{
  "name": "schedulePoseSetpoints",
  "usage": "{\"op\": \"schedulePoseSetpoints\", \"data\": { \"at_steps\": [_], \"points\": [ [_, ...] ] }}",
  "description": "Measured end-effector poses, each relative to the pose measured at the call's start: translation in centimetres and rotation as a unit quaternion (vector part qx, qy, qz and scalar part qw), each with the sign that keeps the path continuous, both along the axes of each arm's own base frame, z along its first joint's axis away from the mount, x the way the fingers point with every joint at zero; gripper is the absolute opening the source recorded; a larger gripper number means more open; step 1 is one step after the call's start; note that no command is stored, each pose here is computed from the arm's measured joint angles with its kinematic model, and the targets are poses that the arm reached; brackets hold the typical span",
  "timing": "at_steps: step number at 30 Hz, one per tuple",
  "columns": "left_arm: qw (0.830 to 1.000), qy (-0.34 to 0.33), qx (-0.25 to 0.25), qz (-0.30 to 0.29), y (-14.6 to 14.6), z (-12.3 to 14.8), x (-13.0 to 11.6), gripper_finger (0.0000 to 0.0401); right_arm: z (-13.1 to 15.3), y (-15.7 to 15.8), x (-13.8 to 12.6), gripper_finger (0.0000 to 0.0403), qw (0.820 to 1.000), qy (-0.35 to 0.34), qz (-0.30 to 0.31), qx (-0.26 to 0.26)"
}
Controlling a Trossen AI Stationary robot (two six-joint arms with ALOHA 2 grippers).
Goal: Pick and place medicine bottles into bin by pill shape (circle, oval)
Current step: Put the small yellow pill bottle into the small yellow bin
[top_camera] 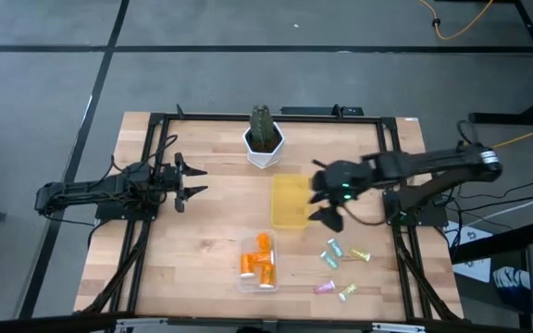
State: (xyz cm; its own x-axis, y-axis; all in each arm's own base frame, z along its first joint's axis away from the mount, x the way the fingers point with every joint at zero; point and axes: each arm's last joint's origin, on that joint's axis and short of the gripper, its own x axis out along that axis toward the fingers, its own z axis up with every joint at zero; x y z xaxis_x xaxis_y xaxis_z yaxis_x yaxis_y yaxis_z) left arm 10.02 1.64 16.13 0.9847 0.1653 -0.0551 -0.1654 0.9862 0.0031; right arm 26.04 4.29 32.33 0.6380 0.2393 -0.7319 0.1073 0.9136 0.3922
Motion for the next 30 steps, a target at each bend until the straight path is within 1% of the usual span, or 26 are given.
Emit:
{"op": "schedulePoseSetpoints", "data": {
  "at_steps": [3,7,9,11,14,16,19,21,25,30],
  "points": [
    [1.000,0.000,0.000,0.001,0.0,0.0,0.0,0.0212,0.8,0.4,-3.0,0.0273,0.995,0.056,-0.083,0.020],
    [1.000,0.000,0.000,0.002,0.0,0.0,0.0,0.0212,1.0,1.0,-6.0,0.0273,0.978,0.125,-0.157,0.057],
    [1.000,0.000,0.001,0.002,0.0,0.0,0.0,0.0212,0.8,1.4,-6.8,0.0273,0.965,0.162,-0.193,0.074],
    [1.000,0.000,0.004,0.002,0.0,0.0,0.0,0.0212,0.5,1.7,-7.4,0.0273,0.949,0.194,-0.235,0.076],
    [1.000,0.001,0.010,0.001,0.0,0.0,0.0,0.0212,-0.2,2.2,-8.1,0.0273,0.925,0.243,-0.288,0.056],
    [1.000,0.002,0.015,0.001,0.0,0.0,0.0,0.0212,-0.6,2.5,-8.4,0.0273,0.909,0.272,-0.312,0.046],
    [1.000,0.002,0.017,0.001,0.0,0.0,0.0,0.0212,-1.2,3.1,-8.3,0.0273,0.892,0.298,-0.336,0.041],
    [1.000,0.003,0.017,0.001,0.0,0.0,0.0,0.0212,-1.6,3.5,-8.0,0.0273,0.886,0.312,-0.340,0.044],
    [1.000,0.002,0.014,0.001,0.0,0.0,0.0,0.0212,-2.5,4.3,-7.2,0.0273,0.883,0.333,-0.330,0.026],
    [1.000,0.002,0.013,0.001,0.0,0.0,0.0,0.0212,-4.0,5.2,-6.1,0.0273,0.864,0.394,-0.312,0.034]
  ]
}}
